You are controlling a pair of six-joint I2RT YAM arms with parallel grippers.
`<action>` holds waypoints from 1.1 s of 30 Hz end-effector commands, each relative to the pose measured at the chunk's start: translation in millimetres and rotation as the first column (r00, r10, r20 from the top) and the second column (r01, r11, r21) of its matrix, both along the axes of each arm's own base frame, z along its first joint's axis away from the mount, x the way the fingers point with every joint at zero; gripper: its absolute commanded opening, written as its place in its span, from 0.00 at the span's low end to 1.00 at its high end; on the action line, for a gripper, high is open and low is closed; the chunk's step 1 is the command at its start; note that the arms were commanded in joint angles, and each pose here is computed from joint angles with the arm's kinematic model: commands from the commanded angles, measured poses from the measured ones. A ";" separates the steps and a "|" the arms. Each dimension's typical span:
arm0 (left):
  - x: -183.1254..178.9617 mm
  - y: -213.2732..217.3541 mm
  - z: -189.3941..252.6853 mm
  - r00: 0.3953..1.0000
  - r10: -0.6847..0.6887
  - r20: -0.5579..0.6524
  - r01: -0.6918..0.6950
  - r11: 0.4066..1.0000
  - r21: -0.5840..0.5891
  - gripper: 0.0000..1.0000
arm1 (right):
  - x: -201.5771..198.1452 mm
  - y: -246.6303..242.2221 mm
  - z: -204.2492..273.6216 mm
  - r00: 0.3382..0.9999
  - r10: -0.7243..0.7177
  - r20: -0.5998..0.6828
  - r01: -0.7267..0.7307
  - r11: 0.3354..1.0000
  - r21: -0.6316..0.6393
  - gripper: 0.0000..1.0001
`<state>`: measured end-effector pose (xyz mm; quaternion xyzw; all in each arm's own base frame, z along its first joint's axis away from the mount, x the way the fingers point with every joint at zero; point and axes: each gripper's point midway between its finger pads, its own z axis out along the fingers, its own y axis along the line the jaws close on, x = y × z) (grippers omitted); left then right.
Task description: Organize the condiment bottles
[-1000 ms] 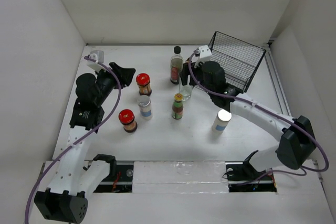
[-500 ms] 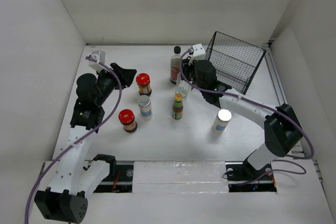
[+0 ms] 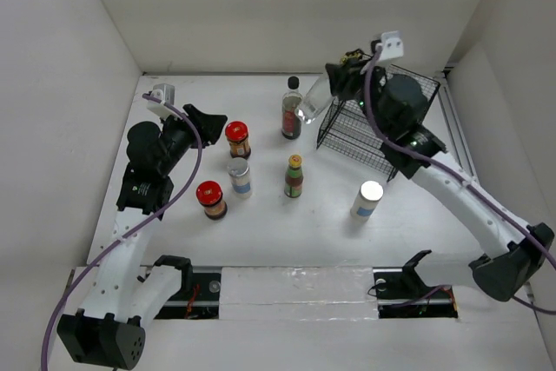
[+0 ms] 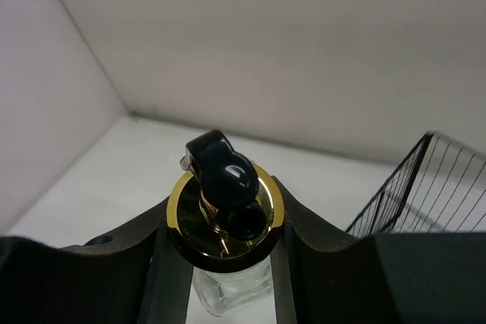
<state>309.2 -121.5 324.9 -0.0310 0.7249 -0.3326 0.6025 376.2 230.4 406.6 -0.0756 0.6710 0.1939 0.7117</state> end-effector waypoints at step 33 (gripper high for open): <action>-1.7 -5.0 14.9 0.998 -0.029 0.056 0.030 0.999 -0.017 0.44 | 112.3 -174.6 126.2 0.827 -0.523 0.209 0.485 0.850 0.208 0.02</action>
